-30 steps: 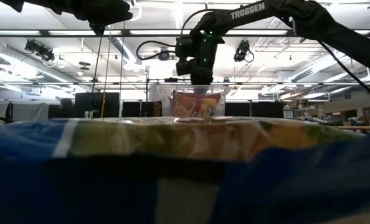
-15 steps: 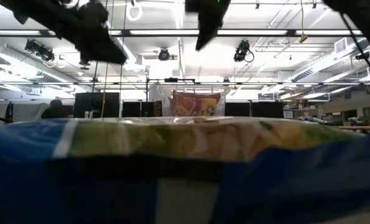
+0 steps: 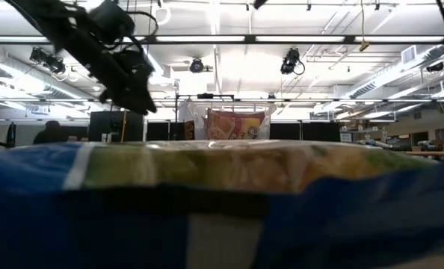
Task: Sort Maruchan noodles
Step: Put the red noodle pack into the top transparent bin
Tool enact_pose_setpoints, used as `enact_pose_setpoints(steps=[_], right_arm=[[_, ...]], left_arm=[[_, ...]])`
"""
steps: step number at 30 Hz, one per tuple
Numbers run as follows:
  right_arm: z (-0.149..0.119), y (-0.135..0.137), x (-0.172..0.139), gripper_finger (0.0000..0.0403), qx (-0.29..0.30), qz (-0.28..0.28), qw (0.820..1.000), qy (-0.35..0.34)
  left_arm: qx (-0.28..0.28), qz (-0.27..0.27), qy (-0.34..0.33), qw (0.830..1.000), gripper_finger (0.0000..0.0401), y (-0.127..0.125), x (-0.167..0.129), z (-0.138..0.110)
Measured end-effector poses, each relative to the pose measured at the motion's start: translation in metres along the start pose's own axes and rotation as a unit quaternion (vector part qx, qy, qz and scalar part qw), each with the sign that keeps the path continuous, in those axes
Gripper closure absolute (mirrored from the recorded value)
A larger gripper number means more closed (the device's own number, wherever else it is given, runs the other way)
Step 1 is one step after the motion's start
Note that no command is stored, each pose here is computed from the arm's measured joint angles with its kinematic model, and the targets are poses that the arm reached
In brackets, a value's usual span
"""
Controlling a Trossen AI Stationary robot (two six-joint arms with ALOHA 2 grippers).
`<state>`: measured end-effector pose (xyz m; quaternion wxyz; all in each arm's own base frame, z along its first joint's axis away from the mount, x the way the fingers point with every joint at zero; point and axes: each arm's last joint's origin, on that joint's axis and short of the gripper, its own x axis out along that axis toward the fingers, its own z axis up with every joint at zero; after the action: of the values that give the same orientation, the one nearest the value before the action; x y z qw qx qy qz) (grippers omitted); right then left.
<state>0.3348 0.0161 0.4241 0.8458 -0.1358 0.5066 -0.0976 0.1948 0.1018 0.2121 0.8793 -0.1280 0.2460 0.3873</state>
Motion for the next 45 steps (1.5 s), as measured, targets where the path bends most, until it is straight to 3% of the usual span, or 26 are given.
enact_pose_setpoints(steps=[3,9,15,19,24,28,32,37,45], right_arm=[[-0.01,0.01,-0.008,0.0305,0.02,-0.008,1.0,0.006],[-0.036,0.022,-0.026,0.0305,0.066,-0.007,0.998,0.006],[-0.058,0.028,-0.032,0.0305,0.09,-0.011,0.996,-0.005],[-0.073,0.031,-0.031,0.0305,0.121,-0.011,0.993,0.006],[-0.09,0.041,-0.027,0.0305,0.128,-0.011,0.991,0.023],[-0.093,0.045,-0.021,0.0305,0.141,-0.035,0.989,0.018],[-0.089,0.048,-0.016,0.0305,0.154,-0.027,0.988,0.007],[-0.084,0.052,-0.013,0.0305,0.162,-0.009,0.987,0.001],[-0.081,0.055,-0.013,0.0305,0.167,-0.006,0.986,-0.015]], left_arm=[[0.0,0.007,-0.01,1.0,0.0186,-0.005,0.019,-0.002],[-0.001,0.122,0.037,0.992,0.0178,-0.005,0.049,-0.011],[0.011,0.128,0.05,0.99,0.0179,-0.016,0.073,-0.004],[0.07,0.138,0.081,0.985,0.0179,-0.012,0.083,-0.016],[0.09,0.174,0.108,0.975,0.0185,-0.002,0.094,-0.028],[0.146,0.206,0.111,0.961,0.0199,-0.013,0.1,-0.021],[0.142,0.238,0.12,0.953,0.0204,-0.007,0.109,-0.016],[0.148,0.22,0.121,0.957,0.0204,-0.01,0.121,-0.012],[0.185,0.242,0.144,0.941,0.0204,-0.02,0.133,-0.019]])
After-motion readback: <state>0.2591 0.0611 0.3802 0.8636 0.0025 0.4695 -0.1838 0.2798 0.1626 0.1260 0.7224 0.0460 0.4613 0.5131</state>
